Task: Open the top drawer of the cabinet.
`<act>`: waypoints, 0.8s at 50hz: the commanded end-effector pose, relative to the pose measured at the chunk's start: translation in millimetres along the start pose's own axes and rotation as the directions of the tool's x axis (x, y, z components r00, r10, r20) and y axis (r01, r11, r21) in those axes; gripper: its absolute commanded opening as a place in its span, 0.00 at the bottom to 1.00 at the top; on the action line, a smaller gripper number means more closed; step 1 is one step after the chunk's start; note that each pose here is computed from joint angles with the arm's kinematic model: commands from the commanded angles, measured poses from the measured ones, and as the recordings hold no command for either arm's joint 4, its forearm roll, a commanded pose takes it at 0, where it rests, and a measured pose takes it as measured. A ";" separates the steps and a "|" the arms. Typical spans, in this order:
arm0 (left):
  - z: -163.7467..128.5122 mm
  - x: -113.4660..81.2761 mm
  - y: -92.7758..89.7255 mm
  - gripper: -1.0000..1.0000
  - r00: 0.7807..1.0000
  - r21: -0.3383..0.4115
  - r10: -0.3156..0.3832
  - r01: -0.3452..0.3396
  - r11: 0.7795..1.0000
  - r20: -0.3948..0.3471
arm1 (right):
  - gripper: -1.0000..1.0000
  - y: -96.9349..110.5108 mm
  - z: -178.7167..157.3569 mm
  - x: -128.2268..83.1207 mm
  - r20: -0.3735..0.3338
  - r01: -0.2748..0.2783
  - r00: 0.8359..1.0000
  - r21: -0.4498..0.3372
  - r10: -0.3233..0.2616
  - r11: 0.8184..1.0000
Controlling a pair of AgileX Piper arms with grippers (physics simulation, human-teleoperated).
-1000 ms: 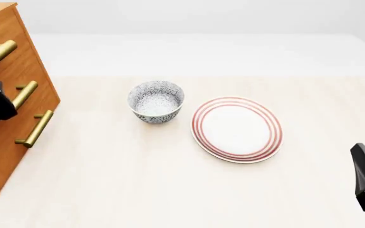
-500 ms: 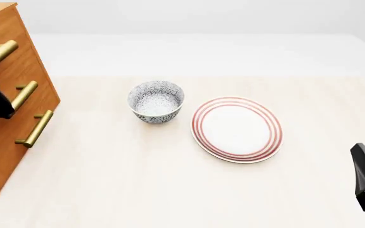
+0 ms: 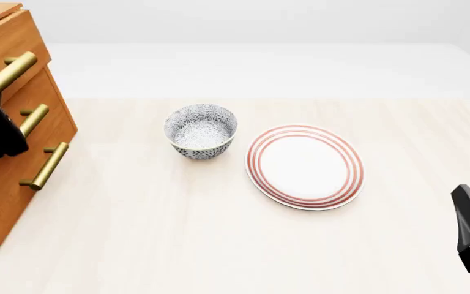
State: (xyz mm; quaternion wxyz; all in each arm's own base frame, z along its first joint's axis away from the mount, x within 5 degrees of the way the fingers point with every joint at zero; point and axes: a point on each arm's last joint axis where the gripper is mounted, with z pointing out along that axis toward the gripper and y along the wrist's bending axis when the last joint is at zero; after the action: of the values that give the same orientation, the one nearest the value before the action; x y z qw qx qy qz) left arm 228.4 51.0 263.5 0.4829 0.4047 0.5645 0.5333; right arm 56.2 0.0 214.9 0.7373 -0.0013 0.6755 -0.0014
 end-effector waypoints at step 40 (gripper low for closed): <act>-26.2 -22.4 3.3 0.00 0.995 -0.009 0.007 -0.006 1.000 0.098 | 1.00 0.0 0.0 0.0 0.000 0.000 1.000 0.000 0.000 1.000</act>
State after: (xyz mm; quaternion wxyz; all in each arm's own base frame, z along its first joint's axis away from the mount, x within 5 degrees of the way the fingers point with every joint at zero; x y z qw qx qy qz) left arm 220.1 27.7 266.4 0.4980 0.4420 0.5441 0.5105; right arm 56.2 0.0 214.9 0.7373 -0.0013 0.6755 -0.0014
